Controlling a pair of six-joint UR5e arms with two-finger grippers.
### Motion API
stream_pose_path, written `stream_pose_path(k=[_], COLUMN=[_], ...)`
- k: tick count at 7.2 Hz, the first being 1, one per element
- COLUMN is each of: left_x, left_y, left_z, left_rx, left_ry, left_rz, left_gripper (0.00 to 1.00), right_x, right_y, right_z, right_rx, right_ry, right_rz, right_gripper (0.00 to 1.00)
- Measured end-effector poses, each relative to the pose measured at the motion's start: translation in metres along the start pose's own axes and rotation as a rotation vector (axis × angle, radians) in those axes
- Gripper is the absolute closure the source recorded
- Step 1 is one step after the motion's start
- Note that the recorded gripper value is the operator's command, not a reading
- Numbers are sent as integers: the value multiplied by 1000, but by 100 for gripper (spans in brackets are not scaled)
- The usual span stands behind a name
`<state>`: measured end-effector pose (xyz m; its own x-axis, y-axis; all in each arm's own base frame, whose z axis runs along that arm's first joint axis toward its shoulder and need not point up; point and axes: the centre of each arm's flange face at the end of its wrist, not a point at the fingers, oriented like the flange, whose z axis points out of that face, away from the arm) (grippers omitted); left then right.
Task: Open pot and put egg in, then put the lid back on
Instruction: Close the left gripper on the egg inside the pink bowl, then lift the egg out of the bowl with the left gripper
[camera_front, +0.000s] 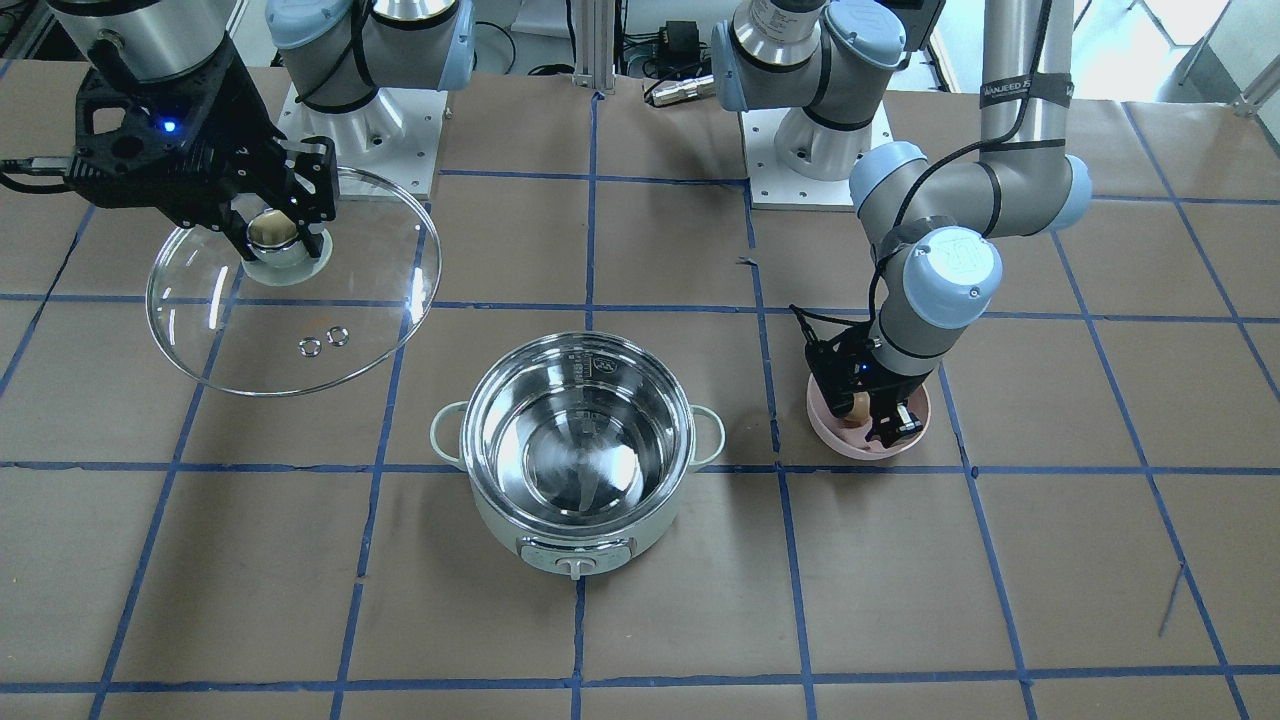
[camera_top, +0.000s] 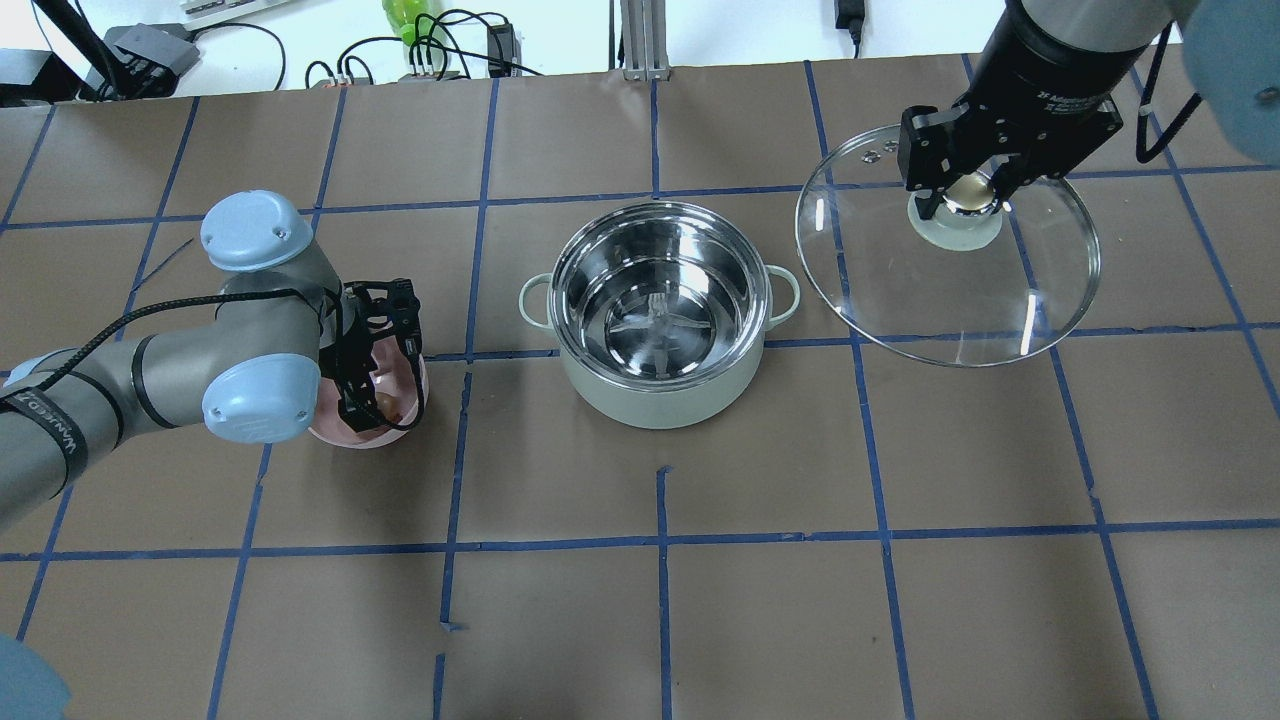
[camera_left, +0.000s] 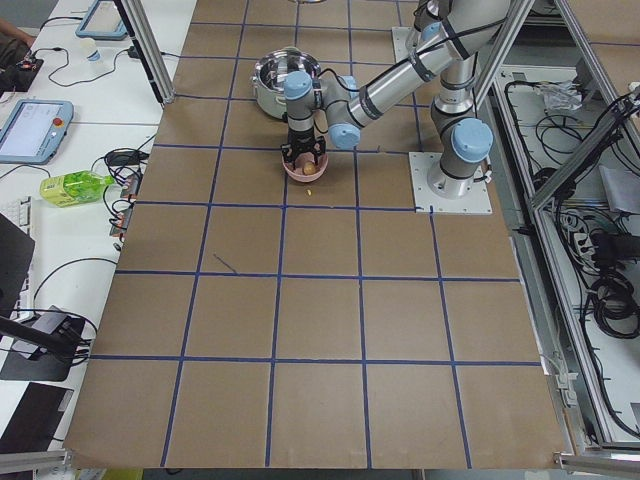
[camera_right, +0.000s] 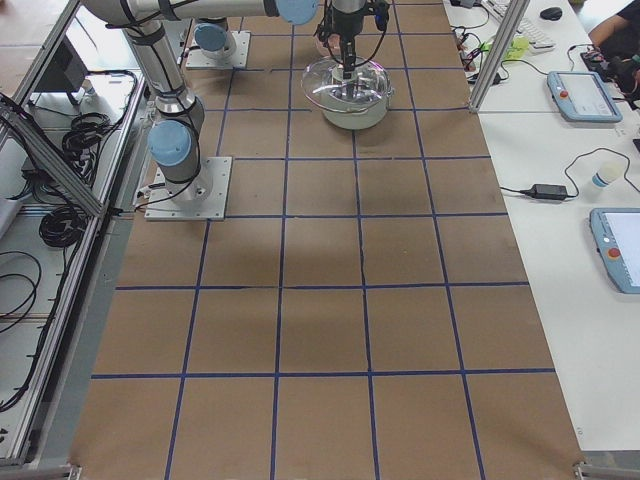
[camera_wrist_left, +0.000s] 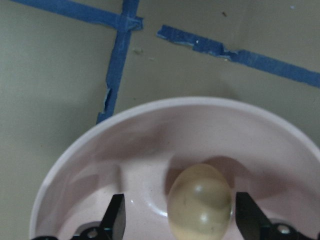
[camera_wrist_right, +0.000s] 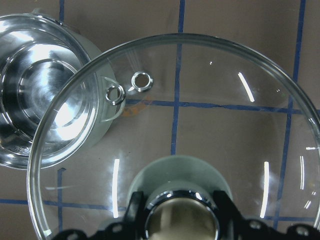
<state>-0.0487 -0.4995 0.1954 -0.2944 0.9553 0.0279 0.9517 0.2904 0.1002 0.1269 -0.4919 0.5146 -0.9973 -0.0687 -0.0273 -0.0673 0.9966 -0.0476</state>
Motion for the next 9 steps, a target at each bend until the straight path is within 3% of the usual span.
stream_pose_path(k=[1, 5, 9], left_x=[0, 0, -1], left_y=[0, 0, 0], left_z=[0, 1, -1], left_rx=[0, -1, 0], left_ry=[0, 1, -1], left_rz=[-13, -25, -54], left_gripper=[50, 78, 86], right_x=[0, 0, -1], right_y=[0, 0, 0], right_z=[0, -1, -1], right_rx=[0, 1, 1], right_ry=[0, 4, -2], right_rz=[0, -1, -2], right_gripper=[84, 85, 84])
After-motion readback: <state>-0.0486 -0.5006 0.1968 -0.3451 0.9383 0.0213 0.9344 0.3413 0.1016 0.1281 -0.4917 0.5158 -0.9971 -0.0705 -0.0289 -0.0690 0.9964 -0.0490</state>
